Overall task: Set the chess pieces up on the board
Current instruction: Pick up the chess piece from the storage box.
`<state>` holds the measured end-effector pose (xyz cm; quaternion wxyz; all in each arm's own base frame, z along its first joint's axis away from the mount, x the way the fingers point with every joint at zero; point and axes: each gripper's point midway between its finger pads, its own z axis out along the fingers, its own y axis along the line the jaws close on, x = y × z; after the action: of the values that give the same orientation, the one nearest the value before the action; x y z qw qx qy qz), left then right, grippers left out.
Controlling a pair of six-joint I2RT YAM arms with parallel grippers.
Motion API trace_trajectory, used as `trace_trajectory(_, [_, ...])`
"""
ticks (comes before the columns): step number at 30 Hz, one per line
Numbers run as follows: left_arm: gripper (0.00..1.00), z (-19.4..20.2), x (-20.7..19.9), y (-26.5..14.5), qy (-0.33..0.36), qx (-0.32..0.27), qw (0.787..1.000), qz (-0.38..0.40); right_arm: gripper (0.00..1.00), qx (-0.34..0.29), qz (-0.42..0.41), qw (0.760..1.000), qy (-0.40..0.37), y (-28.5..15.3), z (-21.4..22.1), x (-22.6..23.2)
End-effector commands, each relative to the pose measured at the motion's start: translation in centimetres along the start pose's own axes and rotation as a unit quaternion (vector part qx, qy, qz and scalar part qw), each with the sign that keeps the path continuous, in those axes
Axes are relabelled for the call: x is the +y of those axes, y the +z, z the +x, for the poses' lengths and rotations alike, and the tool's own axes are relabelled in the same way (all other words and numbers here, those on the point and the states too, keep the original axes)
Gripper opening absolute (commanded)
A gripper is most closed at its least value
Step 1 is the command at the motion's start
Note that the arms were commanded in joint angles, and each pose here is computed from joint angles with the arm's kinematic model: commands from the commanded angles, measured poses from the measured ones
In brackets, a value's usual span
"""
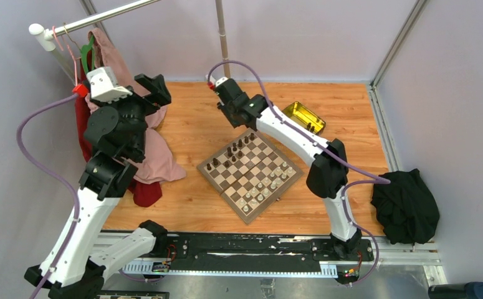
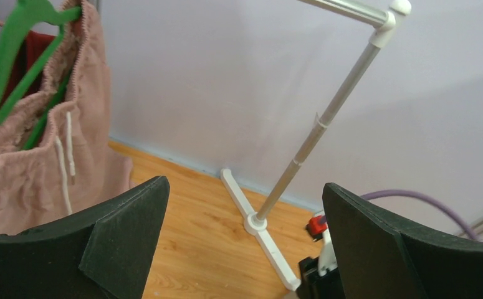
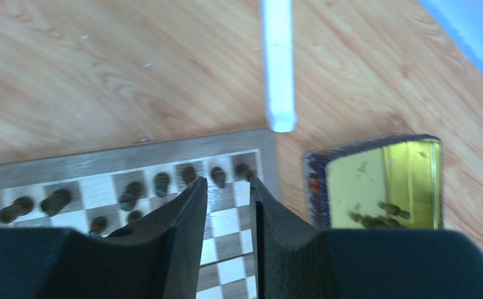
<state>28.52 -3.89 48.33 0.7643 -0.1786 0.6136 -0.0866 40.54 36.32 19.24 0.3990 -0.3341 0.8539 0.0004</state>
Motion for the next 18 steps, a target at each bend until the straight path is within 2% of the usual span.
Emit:
trace_trajectory(1, [1.00, 1.1, -2.1, 1.1, -0.003, 0.019, 0.999, 0.030, 0.34, -0.012, 0.070, 0.997, 0.037, -1.5, -0.1, -6.1])
trace_trajectory(5, [1.00, 3.2, -2.9, 2.2, 0.004, 0.039, 0.999, 0.037, 0.28, -0.001, 0.120, 0.991, 0.052, -1.9, 1.1, -10.0])
trace_trajectory(10, [1.00, 6.6, -3.9, 3.7, 0.007, 0.067, 0.997, 0.046, 0.28, 0.015, 0.150, 0.985, 0.084, -1.7, 3.6, -14.1])
trace_trajectory(18, [1.00, 12.0, -4.9, 5.5, 0.029, 0.117, 0.991, 0.054, 0.27, 0.064, 0.170, 0.967, 0.177, -0.6, 9.9, -19.5])
